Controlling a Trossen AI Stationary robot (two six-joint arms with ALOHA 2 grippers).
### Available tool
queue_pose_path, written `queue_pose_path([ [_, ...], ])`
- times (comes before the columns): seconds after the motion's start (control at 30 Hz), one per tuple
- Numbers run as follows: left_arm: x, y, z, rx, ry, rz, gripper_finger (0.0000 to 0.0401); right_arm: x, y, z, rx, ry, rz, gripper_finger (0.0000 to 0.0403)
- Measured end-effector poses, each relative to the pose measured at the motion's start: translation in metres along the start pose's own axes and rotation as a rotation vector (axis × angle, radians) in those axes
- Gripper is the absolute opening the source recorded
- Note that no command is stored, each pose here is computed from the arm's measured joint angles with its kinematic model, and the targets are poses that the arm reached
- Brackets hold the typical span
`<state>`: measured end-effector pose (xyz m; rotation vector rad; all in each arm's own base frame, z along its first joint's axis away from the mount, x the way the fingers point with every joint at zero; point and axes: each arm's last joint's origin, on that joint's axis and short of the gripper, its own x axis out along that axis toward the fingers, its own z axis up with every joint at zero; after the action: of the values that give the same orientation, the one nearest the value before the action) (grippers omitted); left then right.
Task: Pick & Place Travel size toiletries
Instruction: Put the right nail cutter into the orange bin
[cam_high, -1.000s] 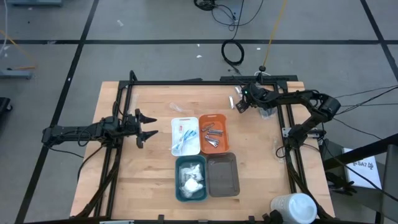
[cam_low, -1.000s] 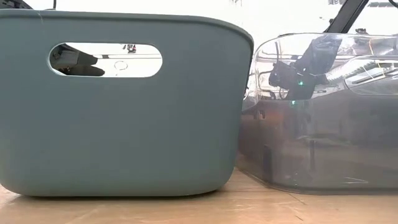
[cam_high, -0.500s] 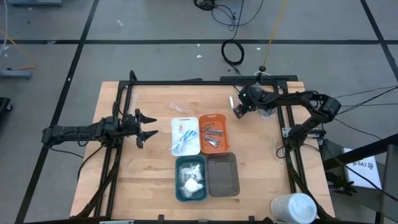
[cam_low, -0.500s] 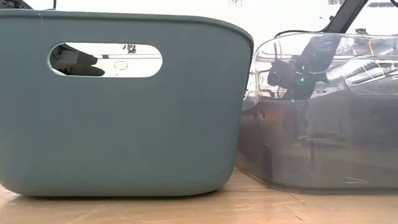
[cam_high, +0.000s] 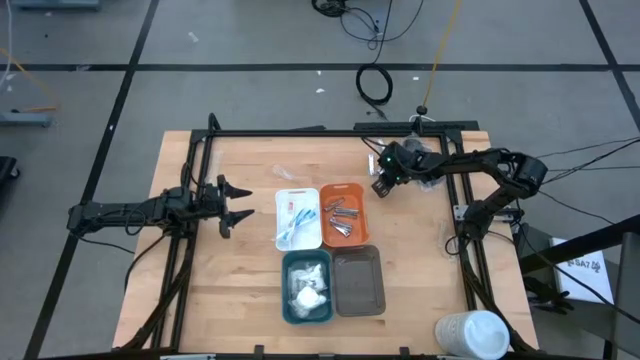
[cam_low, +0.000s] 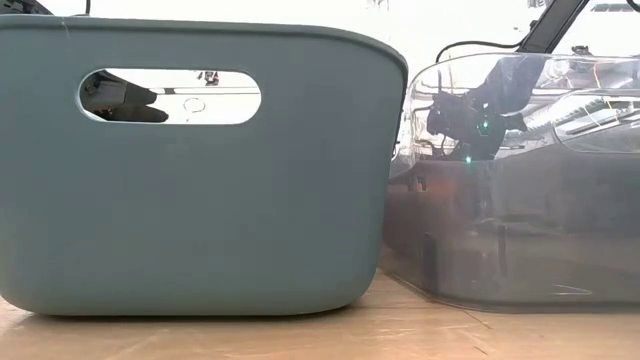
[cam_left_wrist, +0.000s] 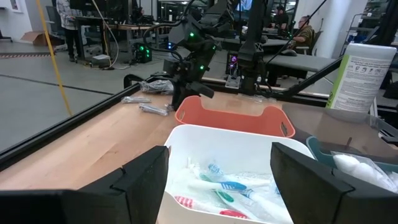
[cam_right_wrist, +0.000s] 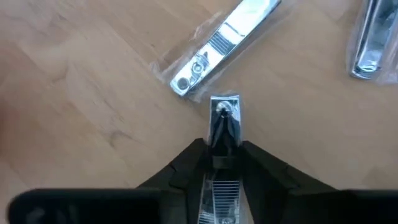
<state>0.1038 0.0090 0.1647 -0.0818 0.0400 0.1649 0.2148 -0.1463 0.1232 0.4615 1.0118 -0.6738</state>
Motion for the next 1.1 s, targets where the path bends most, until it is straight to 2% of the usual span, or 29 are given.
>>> queue_pose_path([
  [0.2,0.000,0.000,0.000,0.000,0.000,0.000,0.0274,0.000,0.000,0.000,-0.022,0.001,0.002,0.0050],
  [0.6,0.000,0.000,0.000,0.000,-0.001,0.000,0.0274,-0.010,0.000,0.001,-0.042,-0.023,0.017,0.0055],
  [0.9,0.000,0.000,0.000,0.000,0.000,0.000,0.0274,-0.048,0.003,0.013,-0.045,-0.200,0.041,0.0058],
  [1.1,0.000,0.000,0.000,0.000,0.000,0.000,0.0274,-0.077,0.019,0.015,-0.090,-0.329,0.106,0.0056],
])
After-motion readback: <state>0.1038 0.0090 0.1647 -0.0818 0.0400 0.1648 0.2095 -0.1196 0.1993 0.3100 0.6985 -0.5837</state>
